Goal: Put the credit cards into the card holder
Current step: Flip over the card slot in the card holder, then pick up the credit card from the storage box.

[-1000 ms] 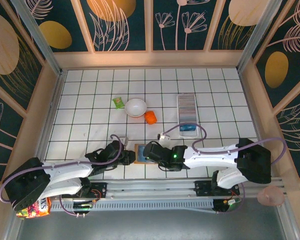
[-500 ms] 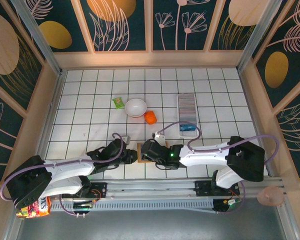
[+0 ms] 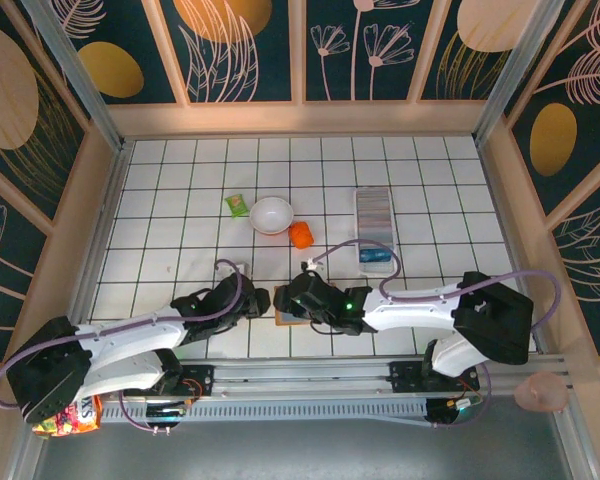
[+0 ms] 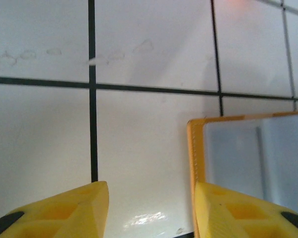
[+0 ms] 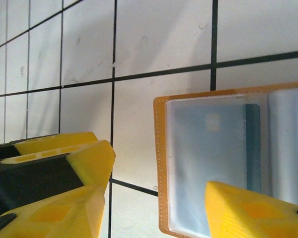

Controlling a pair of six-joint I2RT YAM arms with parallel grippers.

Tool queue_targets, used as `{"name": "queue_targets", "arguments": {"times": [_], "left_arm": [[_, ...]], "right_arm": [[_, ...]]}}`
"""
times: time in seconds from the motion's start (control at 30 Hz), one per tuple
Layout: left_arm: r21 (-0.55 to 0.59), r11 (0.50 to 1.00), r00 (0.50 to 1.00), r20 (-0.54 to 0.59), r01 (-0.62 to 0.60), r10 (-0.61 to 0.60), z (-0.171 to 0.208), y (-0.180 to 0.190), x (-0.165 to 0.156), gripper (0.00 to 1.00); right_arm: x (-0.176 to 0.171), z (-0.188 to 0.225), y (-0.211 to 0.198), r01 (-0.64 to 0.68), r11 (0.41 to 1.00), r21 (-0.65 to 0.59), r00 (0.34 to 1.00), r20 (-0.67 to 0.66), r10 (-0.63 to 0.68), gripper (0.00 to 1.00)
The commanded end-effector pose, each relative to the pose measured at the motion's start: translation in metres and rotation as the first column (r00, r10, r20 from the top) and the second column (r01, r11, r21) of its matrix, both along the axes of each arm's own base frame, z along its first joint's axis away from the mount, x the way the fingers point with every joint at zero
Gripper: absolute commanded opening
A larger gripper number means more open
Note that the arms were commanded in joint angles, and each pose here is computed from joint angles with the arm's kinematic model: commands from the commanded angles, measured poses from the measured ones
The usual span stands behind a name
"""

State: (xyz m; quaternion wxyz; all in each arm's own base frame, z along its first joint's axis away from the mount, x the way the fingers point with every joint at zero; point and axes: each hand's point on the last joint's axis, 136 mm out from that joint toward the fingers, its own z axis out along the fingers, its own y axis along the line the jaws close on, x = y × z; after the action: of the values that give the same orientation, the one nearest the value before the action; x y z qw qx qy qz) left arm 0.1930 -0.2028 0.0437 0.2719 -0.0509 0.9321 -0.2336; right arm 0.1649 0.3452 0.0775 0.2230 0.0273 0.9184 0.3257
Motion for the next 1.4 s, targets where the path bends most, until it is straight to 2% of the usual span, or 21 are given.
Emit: {"name": "queue_targets", "arguments": {"times": [0.0, 0.1, 0.17, 0.27, 0.33, 0.4, 0.47, 0.53, 0.6, 0.63, 0.7, 0.83, 0.93, 1.0, 1.07, 1.13, 1.37], "left_arm": [[-0.059, 0.998, 0.999, 0.042, -0.015, 0.017, 0.019, -0.007, 0.006, 0.51], [-0.111, 0.994, 0.999, 0.053, 0.016, -0.01, 0.026, -0.016, 0.005, 0.53], [-0.118, 0.993, 0.998, 0.059, 0.029, -0.023, 0.029, -0.02, 0.006, 0.53], [-0.109, 0.993, 0.998, 0.055, 0.043, -0.037, 0.032, -0.024, 0.008, 0.54], [-0.114, 0.992, 0.998, 0.05, 0.052, -0.046, 0.035, -0.028, 0.009, 0.54], [-0.136, 0.99, 0.998, 0.044, 0.049, -0.044, 0.038, -0.032, 0.009, 0.55], [-0.165, 0.985, 0.998, 0.042, 0.046, -0.04, 0.042, -0.035, 0.009, 0.56], [-0.19, 0.981, 0.998, 0.042, 0.049, -0.042, 0.047, -0.039, 0.009, 0.56], [-0.198, 0.979, 0.998, 0.045, 0.047, -0.039, 0.052, -0.042, 0.011, 0.56], [-0.195, 0.98, 0.998, 0.048, 0.043, -0.034, 0.054, -0.041, 0.012, 0.57], [-0.185, 0.982, 0.999, 0.052, 0.027, -0.018, 0.056, -0.04, 0.015, 0.56], [-0.226, 0.974, 0.999, 0.044, 0.011, -0.001, 0.062, -0.044, 0.017, 0.54], [-0.263, 0.965, 0.999, 0.046, 0.018, -0.006, 0.068, -0.049, 0.016, 0.54], [-0.269, 0.963, 0.999, 0.044, 0.009, 0.003, 0.069, -0.049, 0.017, 0.54], [-0.273, 0.962, 0.999, 0.04, 0.009, 0.002, 0.071, -0.05, 0.017, 0.54], [-0.269, 0.963, 1.0, 0.03, 0.004, 0.004, 0.069, -0.049, 0.016, 0.54], [-0.228, 0.973, 0.999, 0.042, 0.043, -0.034, 0.065, -0.046, 0.012, 0.54]], "right_arm": [[0.01, 0.023, -0.006, 0.001, 0.999, 0.033, 0.996, 0.089, -0.003, 0.55], [0.024, 0.05, -0.015, -0.002, 1.0, -0.002, 0.975, 0.22, 0.002, 0.52], [0.033, 0.073, -0.02, -0.035, 0.998, -0.06, 0.938, 0.342, 0.054, 0.5], [0.048, 0.115, -0.027, -0.079, 0.98, -0.184, 0.834, 0.526, 0.166, 0.46], [0.055, 0.14, -0.029, -0.125, 0.949, -0.289, 0.723, 0.629, 0.287, 0.47], [0.052, 0.161, -0.029, -0.202, 0.874, -0.443, 0.538, 0.695, 0.477, 0.5], [0.049, 0.172, -0.034, -0.215, 0.776, -0.593, 0.351, 0.694, 0.629, 0.54], [0.048, 0.173, -0.045, -0.202, 0.641, -0.741, 0.184, 0.614, 0.767, 0.63], [0.054, 0.164, -0.065, -0.182, 0.493, -0.851, 0.09, 0.485, 0.87, 0.71], [0.061, 0.161, -0.076, -0.178, 0.438, -0.881, 0.077, 0.431, 0.899, 0.71], [0.084, 0.15, -0.11, -0.173, 0.336, -0.926, 0.099, 0.323, 0.941, 0.71], [0.134, 0.126, -0.173, -0.112, 0.249, -0.962, 0.188, 0.225, 0.956, 0.71], [0.157, 0.1, -0.207, -0.123, 0.17, -0.978, 0.219, 0.141, 0.965, 0.71], [0.169, 0.09, -0.219, -0.078, 0.114, -0.99, 0.216, 0.095, 0.972, 0.75], [0.181, 0.083, -0.224, -0.056, 0.087, -0.995, 0.222, 0.072, 0.972, 0.77], [0.182, 0.071, -0.224, -0.131, 0.066, -0.989, 0.21, 0.037, 0.977, 0.77], [0.158, 0.039, -0.197, -0.245, 0.028, -0.969, 0.11, 0.0, 0.994, 0.78]]}}
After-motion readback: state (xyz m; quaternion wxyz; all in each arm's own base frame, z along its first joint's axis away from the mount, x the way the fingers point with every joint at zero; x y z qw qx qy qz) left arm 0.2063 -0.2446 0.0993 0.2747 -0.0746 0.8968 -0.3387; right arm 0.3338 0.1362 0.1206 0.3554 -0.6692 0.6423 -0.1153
